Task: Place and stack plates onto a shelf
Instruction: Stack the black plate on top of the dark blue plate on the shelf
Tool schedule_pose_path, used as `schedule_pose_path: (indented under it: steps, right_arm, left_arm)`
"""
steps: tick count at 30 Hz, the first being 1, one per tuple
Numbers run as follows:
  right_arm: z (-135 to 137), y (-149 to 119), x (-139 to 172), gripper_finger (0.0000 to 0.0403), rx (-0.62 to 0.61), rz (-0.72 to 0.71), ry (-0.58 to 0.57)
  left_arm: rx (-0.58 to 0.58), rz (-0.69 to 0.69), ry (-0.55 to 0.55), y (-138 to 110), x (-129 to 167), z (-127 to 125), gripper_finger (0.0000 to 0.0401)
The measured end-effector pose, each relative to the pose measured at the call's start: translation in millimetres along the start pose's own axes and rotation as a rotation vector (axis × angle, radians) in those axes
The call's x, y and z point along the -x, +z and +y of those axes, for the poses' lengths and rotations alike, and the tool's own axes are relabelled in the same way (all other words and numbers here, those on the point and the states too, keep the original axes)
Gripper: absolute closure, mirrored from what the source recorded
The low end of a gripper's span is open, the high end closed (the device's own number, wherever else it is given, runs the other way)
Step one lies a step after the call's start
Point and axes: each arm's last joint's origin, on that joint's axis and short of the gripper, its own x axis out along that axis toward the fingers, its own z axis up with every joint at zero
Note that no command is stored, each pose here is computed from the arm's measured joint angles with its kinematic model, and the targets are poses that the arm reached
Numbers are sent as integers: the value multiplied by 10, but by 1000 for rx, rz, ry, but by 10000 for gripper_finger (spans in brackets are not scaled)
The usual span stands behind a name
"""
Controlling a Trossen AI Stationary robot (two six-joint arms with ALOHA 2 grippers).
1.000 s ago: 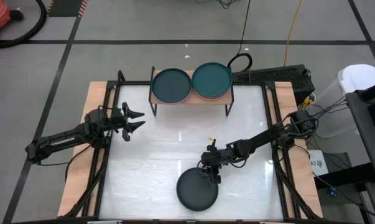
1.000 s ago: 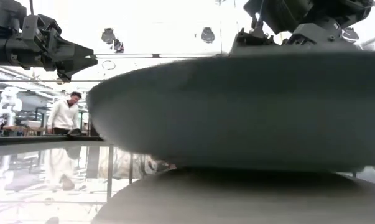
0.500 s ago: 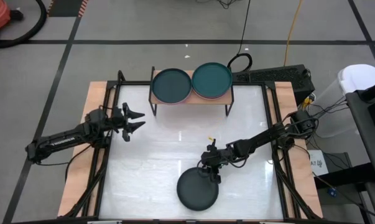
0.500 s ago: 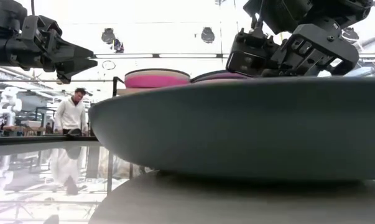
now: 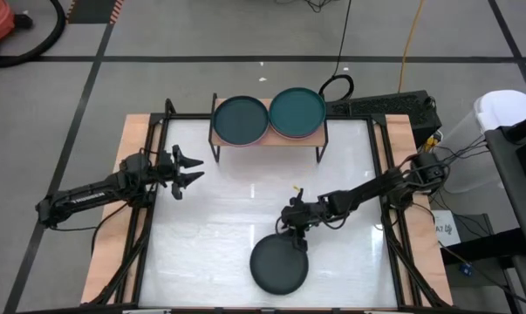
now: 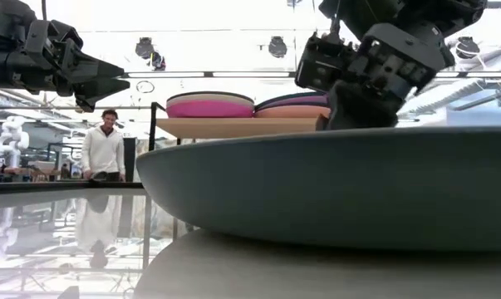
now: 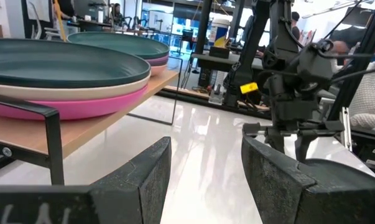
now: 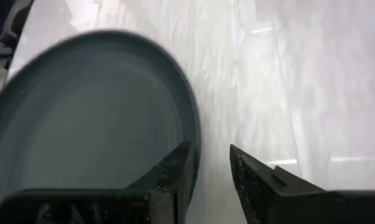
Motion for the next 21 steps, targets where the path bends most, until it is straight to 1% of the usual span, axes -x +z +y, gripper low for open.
schedule_pose_path:
  steps: [5,7,21]
  right_arm:
    - [-6,28,32,309,-4,-11,5]
    - [12,12,30,309,-9,5,24]
    - [100,-71,2,309,-33,47,31]
  left_arm:
    - [1,4,1,-3,0,0,201]
    - [1,4,1,-3,0,0,201]
    - [3,4,1,-3,0,1,201]
